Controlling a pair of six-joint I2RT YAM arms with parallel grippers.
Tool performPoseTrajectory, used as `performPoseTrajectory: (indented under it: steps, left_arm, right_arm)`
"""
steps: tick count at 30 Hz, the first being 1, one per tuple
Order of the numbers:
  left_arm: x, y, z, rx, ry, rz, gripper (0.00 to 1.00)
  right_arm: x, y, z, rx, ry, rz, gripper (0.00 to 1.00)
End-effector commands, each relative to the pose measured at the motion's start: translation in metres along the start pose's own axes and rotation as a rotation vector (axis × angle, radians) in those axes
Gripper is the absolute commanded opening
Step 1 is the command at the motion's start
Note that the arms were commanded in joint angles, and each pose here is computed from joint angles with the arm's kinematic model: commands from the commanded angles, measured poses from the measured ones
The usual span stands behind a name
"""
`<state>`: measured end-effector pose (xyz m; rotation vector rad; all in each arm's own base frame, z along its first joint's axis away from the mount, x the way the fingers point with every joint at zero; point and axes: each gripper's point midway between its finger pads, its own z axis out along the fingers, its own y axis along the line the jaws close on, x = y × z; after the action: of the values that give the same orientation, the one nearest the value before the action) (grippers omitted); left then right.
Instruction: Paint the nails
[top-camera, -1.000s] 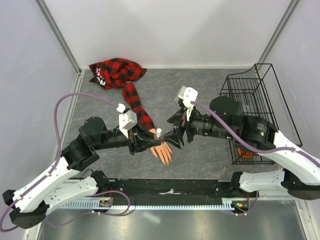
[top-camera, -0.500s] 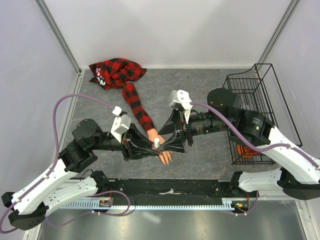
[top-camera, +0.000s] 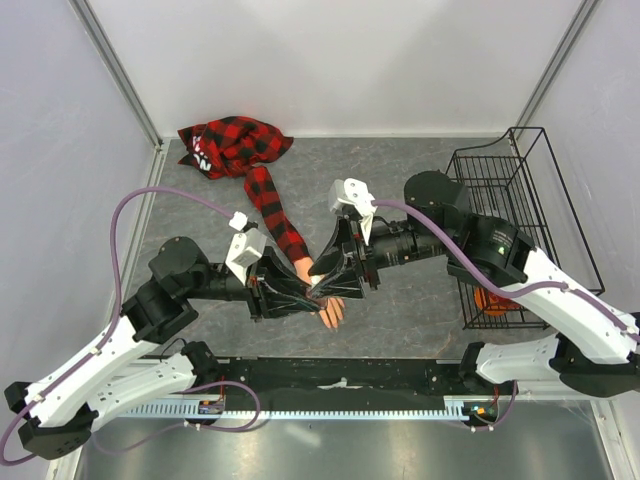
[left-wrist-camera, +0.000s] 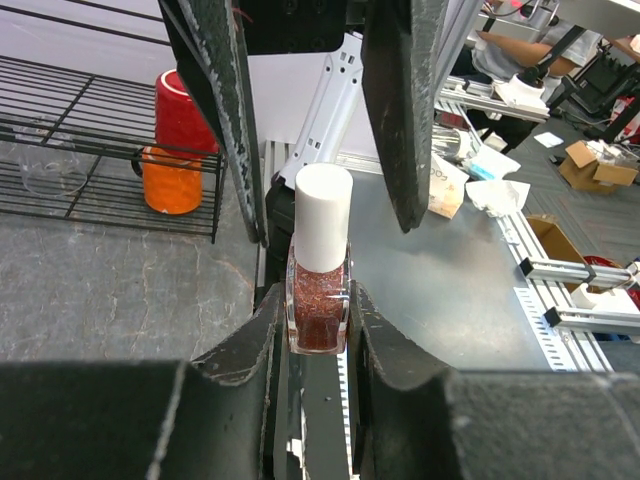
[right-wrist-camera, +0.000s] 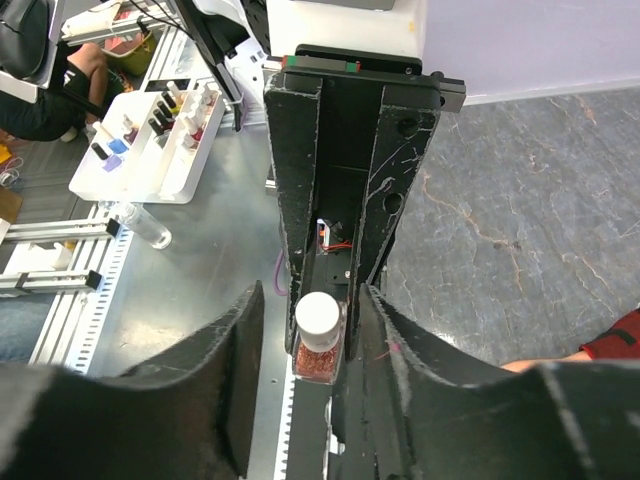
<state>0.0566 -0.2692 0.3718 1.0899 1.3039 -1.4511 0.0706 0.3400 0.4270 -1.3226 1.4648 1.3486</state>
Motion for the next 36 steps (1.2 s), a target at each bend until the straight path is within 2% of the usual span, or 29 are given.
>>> performPoseTrajectory:
  steps: [1, 3, 6, 7, 9, 10, 14, 15, 17, 19, 21, 25, 29, 30, 32, 33, 35, 36]
  left_arm:
    - [-0.014, -0.006, 0.001, 0.026, -0.037, 0.025, 0.02]
    - [-0.017, -0.004, 0.001, 0.016, -0.046, 0.034, 0.02]
    - [-0.021, -0.001, 0.0, -0.012, -0.06, 0.05, 0.02]
    - [-0.023, 0.001, 0.0, -0.029, -0.064, 0.052, 0.02]
    - [-0.03, 0.015, -0.002, -0.115, -0.093, 0.072, 0.02]
    - [-0.032, 0.023, -0.004, -0.162, -0.1, 0.079, 0.02]
    - [-0.045, 0.079, -0.024, -0.489, -0.171, 0.148, 0.02]
    - [-0.049, 0.1, -0.035, -0.615, -0.186, 0.179, 0.02]
    - [-0.051, 0.131, -0.044, -0.769, -0.17, 0.243, 0.02]
    - [-0.052, 0.152, -0.046, -0.859, -0.15, 0.277, 0.02]
    - [-0.053, 0.181, -0.051, -0.991, -0.122, 0.315, 0.02]
    - [-0.058, 0.197, -0.04, -1.02, -0.148, 0.302, 0.02]
    - [-0.049, 0.189, -0.023, -0.923, -0.165, 0.253, 0.02]
    - [-0.049, 0.185, -0.024, -0.905, -0.173, 0.249, 0.02]
    - [-0.038, 0.176, -0.016, -0.833, -0.155, 0.219, 0.02]
    - [-0.035, 0.168, -0.016, -0.8, -0.146, 0.208, 0.02]
    - [-0.021, 0.15, -0.005, -0.679, -0.108, 0.181, 0.02]
    - [-0.016, 0.141, -0.003, -0.633, -0.091, 0.173, 0.02]
  right_arm:
    - [-0.016, 0.003, -0.001, -0.032, -0.049, -0.051, 0.44]
    - [-0.015, 0.003, 0.0, -0.033, -0.045, -0.049, 0.41]
    - [-0.013, 0.0, -0.001, -0.024, -0.043, -0.046, 0.31]
    - [-0.01, -0.001, 0.0, -0.022, -0.037, -0.039, 0.22]
    - [-0.008, -0.002, 0.0, -0.01, -0.036, -0.03, 0.1]
    - [-0.007, -0.006, 0.001, 0.004, -0.034, -0.024, 0.0]
    - [0.001, -0.028, 0.004, 0.118, -0.033, 0.013, 0.0]
    - [0.0, -0.035, 0.007, 0.147, -0.044, 0.027, 0.0]
    - [0.004, -0.051, 0.014, 0.226, -0.054, 0.115, 0.0]
    - [0.011, -0.094, 0.016, 0.608, -0.07, 0.228, 0.0]
    - [0.024, -0.108, 0.015, 0.887, -0.062, 0.258, 0.0]
    - [0.037, -0.112, 0.027, 0.984, -0.083, 0.261, 0.0]
    - [0.032, -0.114, 0.027, 0.989, -0.1, 0.238, 0.0]
    - [0.033, -0.114, 0.028, 0.977, -0.095, 0.231, 0.01]
    - [0.03, -0.112, 0.025, 0.957, -0.104, 0.202, 0.11]
    - [0.029, -0.112, 0.025, 0.945, -0.102, 0.191, 0.28]
    - [0.022, -0.107, 0.021, 0.917, -0.112, 0.169, 0.45]
    - [0.019, -0.106, 0.019, 0.903, -0.104, 0.138, 0.48]
